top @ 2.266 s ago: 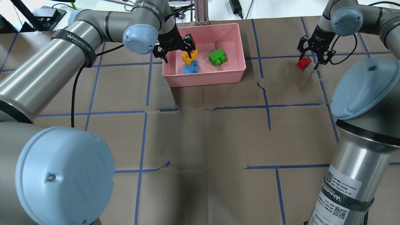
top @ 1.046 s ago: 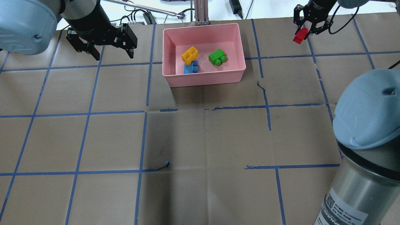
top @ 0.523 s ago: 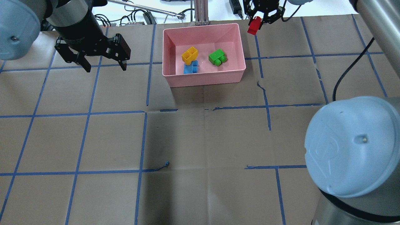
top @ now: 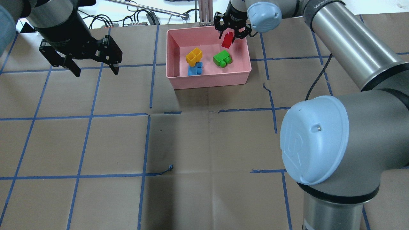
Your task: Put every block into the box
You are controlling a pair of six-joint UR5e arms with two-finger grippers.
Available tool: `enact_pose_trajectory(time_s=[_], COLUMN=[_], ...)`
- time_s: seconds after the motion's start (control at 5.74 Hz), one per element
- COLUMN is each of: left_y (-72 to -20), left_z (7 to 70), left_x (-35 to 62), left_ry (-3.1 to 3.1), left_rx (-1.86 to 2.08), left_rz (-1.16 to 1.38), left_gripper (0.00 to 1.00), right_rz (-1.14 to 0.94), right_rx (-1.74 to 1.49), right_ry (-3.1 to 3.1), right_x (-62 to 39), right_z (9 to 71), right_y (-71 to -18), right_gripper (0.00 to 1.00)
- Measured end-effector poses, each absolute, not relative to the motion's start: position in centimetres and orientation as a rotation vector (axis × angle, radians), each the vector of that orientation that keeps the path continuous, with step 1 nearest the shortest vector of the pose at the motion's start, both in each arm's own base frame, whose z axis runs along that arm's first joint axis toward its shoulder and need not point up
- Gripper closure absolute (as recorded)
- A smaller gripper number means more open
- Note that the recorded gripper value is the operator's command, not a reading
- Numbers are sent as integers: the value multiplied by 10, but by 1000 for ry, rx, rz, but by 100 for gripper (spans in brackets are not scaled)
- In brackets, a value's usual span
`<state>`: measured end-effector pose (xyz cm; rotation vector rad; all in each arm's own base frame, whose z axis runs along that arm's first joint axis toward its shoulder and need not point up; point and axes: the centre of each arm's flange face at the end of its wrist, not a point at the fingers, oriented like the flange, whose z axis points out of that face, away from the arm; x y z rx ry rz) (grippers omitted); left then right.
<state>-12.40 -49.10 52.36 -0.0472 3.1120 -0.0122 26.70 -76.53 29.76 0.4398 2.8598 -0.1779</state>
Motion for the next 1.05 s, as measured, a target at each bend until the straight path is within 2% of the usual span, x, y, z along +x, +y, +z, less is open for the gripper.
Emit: enact_pose_trajectory(time_s=[0.52, 1.05], left_y=[-488, -487], left_z=[526, 527], left_x=[-124, -123], left_ry=[3110, 3111], left_rx=[-48, -51], left_rz=[-13, -12], left_gripper=[1, 1], right_rz=[-155, -114], right_rx=[437, 279], right_ry=[2865, 2839], right_x=[268, 294], right_z=[277, 300], right_y=[-761, -743], right_gripper=[0, 0])
